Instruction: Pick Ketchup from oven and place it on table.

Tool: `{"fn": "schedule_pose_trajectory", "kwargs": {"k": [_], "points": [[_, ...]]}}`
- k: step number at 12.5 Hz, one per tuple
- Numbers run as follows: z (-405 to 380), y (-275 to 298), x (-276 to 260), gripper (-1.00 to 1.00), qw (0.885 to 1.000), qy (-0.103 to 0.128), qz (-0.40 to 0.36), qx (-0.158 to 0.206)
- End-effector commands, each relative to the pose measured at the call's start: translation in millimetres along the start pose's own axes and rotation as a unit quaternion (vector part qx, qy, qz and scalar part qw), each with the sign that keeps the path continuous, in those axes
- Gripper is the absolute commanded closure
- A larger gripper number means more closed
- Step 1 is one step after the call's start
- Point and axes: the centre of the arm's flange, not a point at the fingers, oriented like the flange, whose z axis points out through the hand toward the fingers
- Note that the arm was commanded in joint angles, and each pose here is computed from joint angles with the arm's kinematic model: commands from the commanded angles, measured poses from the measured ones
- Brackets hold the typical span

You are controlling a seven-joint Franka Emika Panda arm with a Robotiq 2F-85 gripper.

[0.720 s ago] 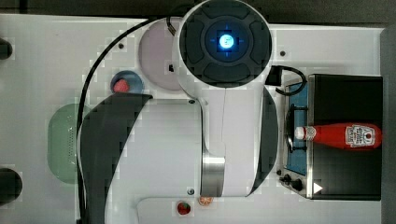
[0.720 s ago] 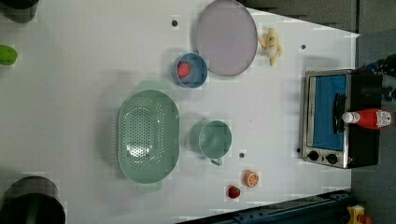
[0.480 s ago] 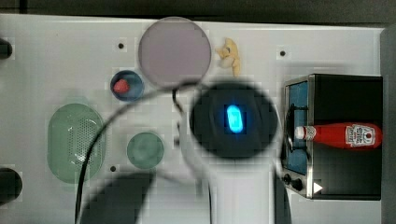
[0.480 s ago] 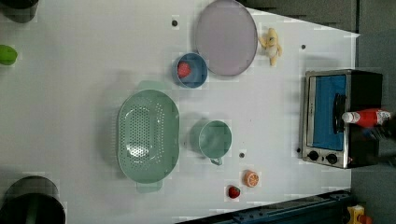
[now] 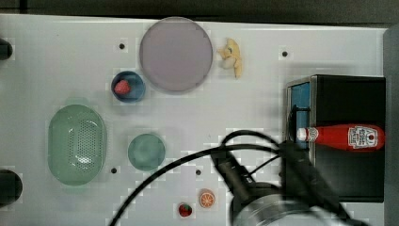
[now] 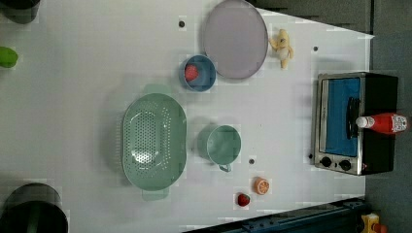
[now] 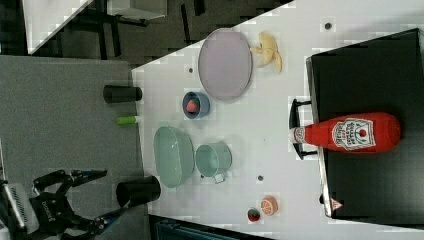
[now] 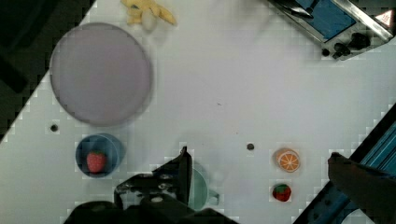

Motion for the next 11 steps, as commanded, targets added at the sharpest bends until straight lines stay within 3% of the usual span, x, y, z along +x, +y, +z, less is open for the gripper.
{"fn": "schedule_pose_trajectory", "kwargs": {"k": [1, 6, 11], "points": [[70.8, 24.8, 72.3, -1.0, 0.995, -0.053, 0.063, -0.048], [112.9, 83.3, 161.7, -1.0, 0.985, -0.041, 0.163, -0.027], [178.2, 119.8, 235.3, -1.0, 0.972, 0.008, 0.232, -0.034]]}}
